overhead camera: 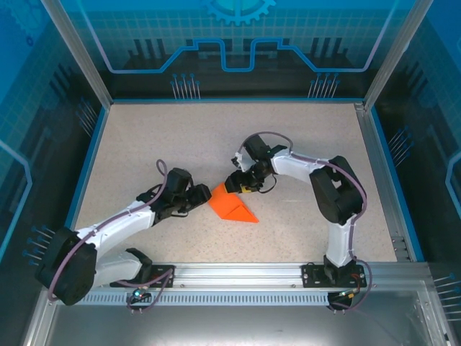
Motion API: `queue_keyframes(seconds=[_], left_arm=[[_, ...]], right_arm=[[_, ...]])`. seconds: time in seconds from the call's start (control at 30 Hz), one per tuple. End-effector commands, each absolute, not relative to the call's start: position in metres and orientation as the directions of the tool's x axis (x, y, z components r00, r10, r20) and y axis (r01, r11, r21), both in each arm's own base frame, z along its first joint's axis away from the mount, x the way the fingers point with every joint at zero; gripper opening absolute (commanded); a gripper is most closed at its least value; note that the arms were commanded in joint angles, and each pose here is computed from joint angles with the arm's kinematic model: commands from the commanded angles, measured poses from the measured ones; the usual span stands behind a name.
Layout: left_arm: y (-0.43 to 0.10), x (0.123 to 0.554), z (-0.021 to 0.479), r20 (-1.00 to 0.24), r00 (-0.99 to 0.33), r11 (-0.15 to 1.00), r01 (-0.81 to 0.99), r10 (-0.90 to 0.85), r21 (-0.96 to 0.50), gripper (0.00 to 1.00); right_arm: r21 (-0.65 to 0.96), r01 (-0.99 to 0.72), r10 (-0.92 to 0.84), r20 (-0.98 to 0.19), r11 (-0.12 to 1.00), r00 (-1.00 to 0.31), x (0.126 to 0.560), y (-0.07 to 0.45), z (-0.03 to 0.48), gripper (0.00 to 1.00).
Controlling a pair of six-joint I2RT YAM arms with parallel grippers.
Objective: Fold a paper plane with a square sheet of paper (pick it up from the middle)
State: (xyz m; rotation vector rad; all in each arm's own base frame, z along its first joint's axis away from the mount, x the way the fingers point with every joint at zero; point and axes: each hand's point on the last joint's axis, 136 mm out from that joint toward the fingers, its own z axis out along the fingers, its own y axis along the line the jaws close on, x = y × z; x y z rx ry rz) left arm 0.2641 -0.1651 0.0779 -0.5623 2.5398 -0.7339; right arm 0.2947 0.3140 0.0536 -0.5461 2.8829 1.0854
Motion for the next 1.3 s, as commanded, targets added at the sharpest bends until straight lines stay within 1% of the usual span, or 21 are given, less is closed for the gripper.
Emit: queue_keyframes(seconds=[0.0, 0.1, 0.23, 0.43, 0.5, 0.57, 0.67, 0.73, 0.8, 0.83, 0.9, 0.97, 1.03, 1.1, 1.2, 1.27], left_arm=[[-0.181, 0.272, 0.095, -0.291, -0.836, 0.754, -0.201, -0.464, -0.625, 0.6], [-0.182, 0.274, 0.094, -0.291, -0.838, 0.756, -0.2, -0.461, -0.623, 0.6], [-0.186, 0.277, 0.093, -0.284, -0.845, 0.756, -0.195, -0.453, -0.625, 0.6], [-0.195, 0.281, 0.088, -0.269, -0.861, 0.759, -0.186, -0.432, -0.624, 0.59], [-0.2, 0.282, 0.087, -0.264, -0.868, 0.76, -0.178, -0.421, -0.625, 0.59], [-0.204, 0.285, 0.087, -0.262, -0.873, 0.762, -0.172, -0.411, -0.624, 0.59], [-0.21, 0.288, 0.088, -0.259, -0.88, 0.763, -0.161, -0.398, -0.626, 0.59], [-0.215, 0.289, 0.088, -0.255, -0.887, 0.763, -0.151, -0.386, -0.629, 0.59], [-0.219, 0.29, 0.087, -0.25, -0.892, 0.762, -0.144, -0.376, -0.632, 0.59], [-0.221, 0.29, 0.086, -0.245, -0.896, 0.762, -0.144, -0.371, -0.631, 0.58], [-0.224, 0.29, 0.084, -0.237, -0.9, 0.762, -0.144, -0.367, -0.631, 0.58], [-0.226, 0.289, 0.083, -0.234, -0.903, 0.763, -0.141, -0.36, -0.631, 0.58], [-0.226, 0.289, 0.081, -0.233, -0.904, 0.766, -0.142, -0.358, -0.626, 0.58], [-0.222, 0.288, 0.08, -0.235, -0.899, 0.772, -0.156, -0.369, -0.616, 0.57], [-0.212, 0.289, 0.083, -0.27, -0.87, 0.773, -0.178, -0.413, -0.609, 0.56], [-0.204, 0.289, 0.085, -0.293, -0.853, 0.78, -0.19, -0.432, -0.596, 0.56]], right_arm=[[0.708, -0.374, -0.369, -0.17, 0.599, -0.914, 0.294, 0.331, 0.061, 0.57], [0.722, -0.37, -0.368, -0.17, 0.585, -0.914, 0.295, 0.332, 0.056, 0.48], [0.735, -0.326, -0.329, -0.148, 0.594, -0.933, 0.3, 0.325, 0.045, 0.3], [0.764, -0.215, -0.146, -0.159, 0.609, -0.976, 0.314, 0.299, 0.048, 0.15], [0.775, -0.181, -0.098, -0.153, 0.605, -0.983, 0.312, 0.295, 0.047, 0.11], [0.77, -0.149, -0.046, -0.154, 0.621, -0.987, 0.312, 0.288, 0.045, 0.1], [0.776, -0.079, 0.065, -0.152, 0.626, -0.986, 0.316, 0.278, 0.045, 0.1], [0.769, -0.01, 0.134, -0.124, 0.639, -0.983, 0.31, 0.27, 0.033, 0.12], [0.757, 0.032, 0.177, -0.111, 0.653, -0.978, 0.307, 0.265, 0.024, 0.12], [0.752, 0.044, 0.185, -0.105, 0.657, -0.977, 0.304, 0.263, 0.021, 0.15], [0.748, 0.033, 0.183, -0.119, 0.663, -0.976, 0.3, 0.26, 0.021, 0.22], [0.72, 0.019, 0.178, -0.145, 0.694, -0.973, 0.298, 0.252, 0.026, 0.3], [0.691, -0.01, 0.148, -0.168, 0.722, -0.975, 0.297, 0.246, 0.035, 0.34], [0.656, -0.038, 0.124, -0.198, 0.753, -0.972, 0.295, 0.239, 0.045, 0.42], [0.588, -0.059, 0.112, -0.25, 0.807, -0.962, 0.291, 0.225, 0.059, 0.46], [0.56, -0.084, 0.091, -0.278, 0.824, -0.956, 0.286, 0.223, 0.07, 0.41]])
